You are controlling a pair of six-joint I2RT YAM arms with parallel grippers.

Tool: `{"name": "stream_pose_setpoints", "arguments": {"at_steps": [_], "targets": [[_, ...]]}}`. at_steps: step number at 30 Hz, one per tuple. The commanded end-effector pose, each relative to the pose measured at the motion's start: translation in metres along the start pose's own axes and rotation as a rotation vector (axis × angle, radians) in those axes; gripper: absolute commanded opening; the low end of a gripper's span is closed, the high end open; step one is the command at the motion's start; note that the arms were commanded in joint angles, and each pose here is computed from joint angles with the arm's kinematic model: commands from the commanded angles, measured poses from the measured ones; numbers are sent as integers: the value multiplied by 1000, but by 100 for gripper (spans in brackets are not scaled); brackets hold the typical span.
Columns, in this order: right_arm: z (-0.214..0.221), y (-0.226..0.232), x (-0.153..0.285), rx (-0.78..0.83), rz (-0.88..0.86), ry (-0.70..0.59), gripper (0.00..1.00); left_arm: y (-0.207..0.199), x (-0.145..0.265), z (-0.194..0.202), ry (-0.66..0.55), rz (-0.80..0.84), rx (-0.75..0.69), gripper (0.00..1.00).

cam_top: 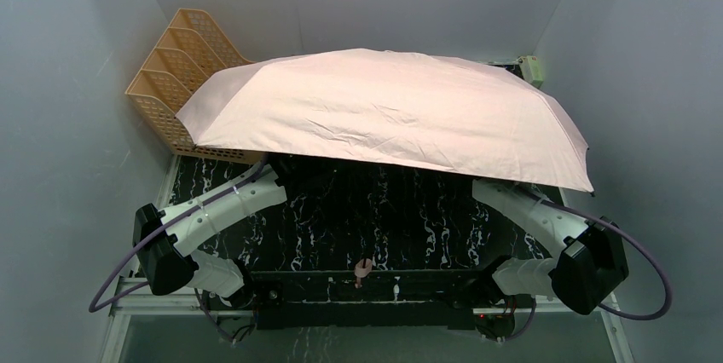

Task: Put away the umbrella

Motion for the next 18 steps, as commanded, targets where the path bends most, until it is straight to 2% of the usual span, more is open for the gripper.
{"name": "stream_pose_setpoints", "arguments": {"at_steps": [1,6,9,10,11,13,18], "targets": [[-40,21,-8,-40,-65,-142,64,-5,7,-4,-7,53,-30,0],[-41,21,-12,-55,-63,-150,55,-4,7,-1,1,52,-28,0],[-42,20,-14,-56,-62,-155,43,-3,8,0,3,51,-23,0],[-43,19,-14,-56,-59,-158,38,-3,8,0,3,51,-23,0],[-43,19,-14,-54,-58,-158,28,-2,8,1,3,50,-22,0],[-44,18,-12,-43,-78,-164,0,-1,8,2,2,44,-21,0],[-31,13,-4,-82,-94,-94,0,2,10,-1,-26,18,-15,0]]}}
Point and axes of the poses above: each gripper's point midway between its finger pads, its own x axis back along the fingers, its own y axis along the line the jaws close on, z = x × y, the point moved 9 cm from there along x, back along the fingers, and after that the axes turned 10 degrees about x, right-handed, at the moved point
